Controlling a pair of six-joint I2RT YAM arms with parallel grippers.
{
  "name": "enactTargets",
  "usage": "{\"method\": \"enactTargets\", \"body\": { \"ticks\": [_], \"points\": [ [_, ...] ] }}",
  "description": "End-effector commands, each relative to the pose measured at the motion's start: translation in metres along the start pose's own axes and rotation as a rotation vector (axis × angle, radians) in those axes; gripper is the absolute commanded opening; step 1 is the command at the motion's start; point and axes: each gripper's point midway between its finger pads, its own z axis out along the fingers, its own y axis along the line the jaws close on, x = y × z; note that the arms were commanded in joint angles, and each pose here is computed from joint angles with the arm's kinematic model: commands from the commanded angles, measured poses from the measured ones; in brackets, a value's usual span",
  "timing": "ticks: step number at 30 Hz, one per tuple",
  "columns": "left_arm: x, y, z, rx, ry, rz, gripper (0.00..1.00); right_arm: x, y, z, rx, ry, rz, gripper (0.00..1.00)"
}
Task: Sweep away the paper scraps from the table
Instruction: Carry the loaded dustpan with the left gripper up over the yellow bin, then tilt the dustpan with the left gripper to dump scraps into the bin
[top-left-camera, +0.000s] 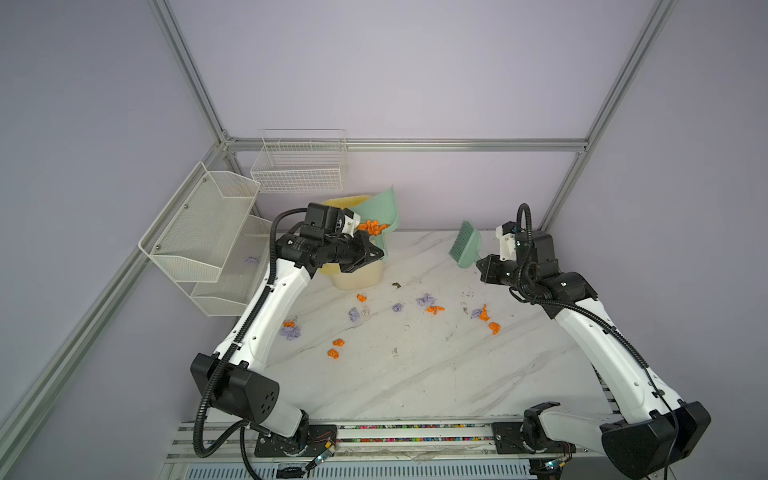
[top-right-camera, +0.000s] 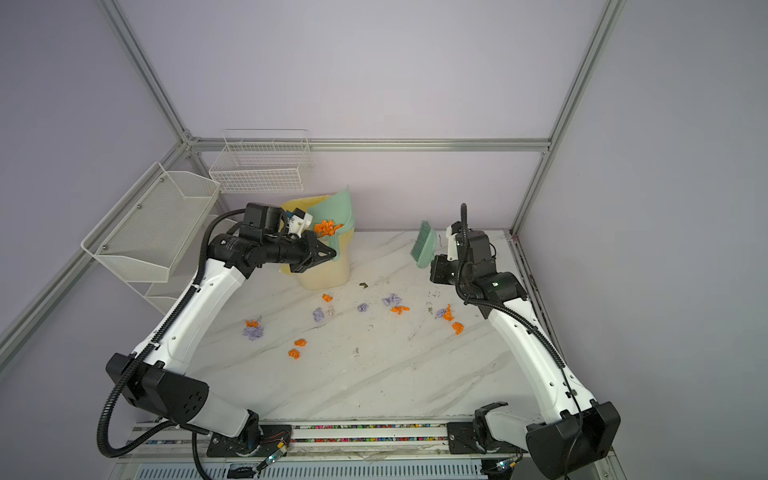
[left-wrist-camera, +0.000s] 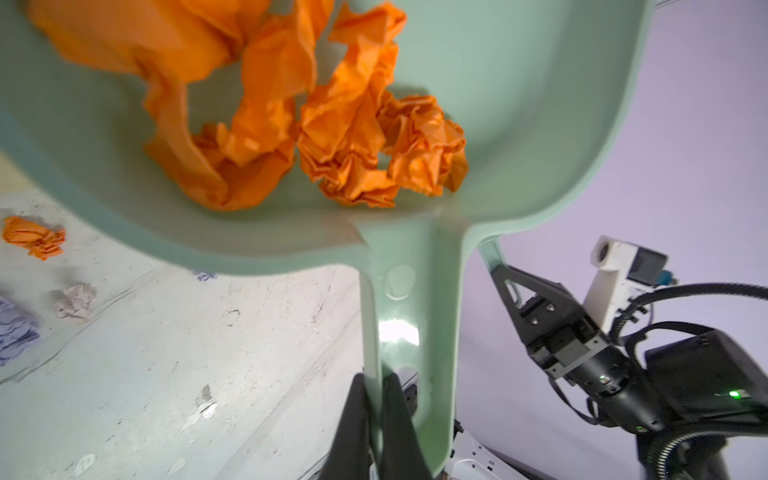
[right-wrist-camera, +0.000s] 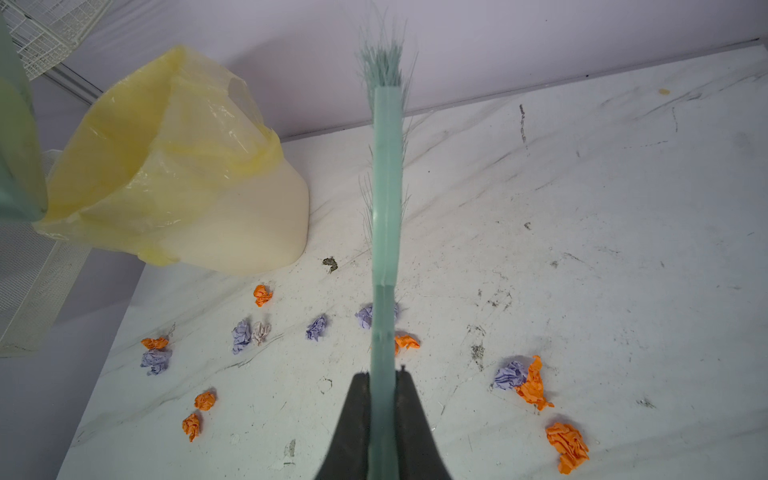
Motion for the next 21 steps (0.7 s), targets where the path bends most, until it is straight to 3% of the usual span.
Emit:
{"method": "enactTargets", "body": {
  "ticks": [1, 21],
  "points": [
    [-0.007, -0.028, -0.019, 0.183, -0.031, -0.012, 0.00, -0.008, 0.003, -0.007, -0.019, -0.042, 0.007, 0.00],
    [-0.027, -0.012, -0.015, 0.559, -0.002, -0.253, 0.00, -0.019, 0.020, -0.016, -0.098, -0.074, 0.006, 0.00]
  ]
}}
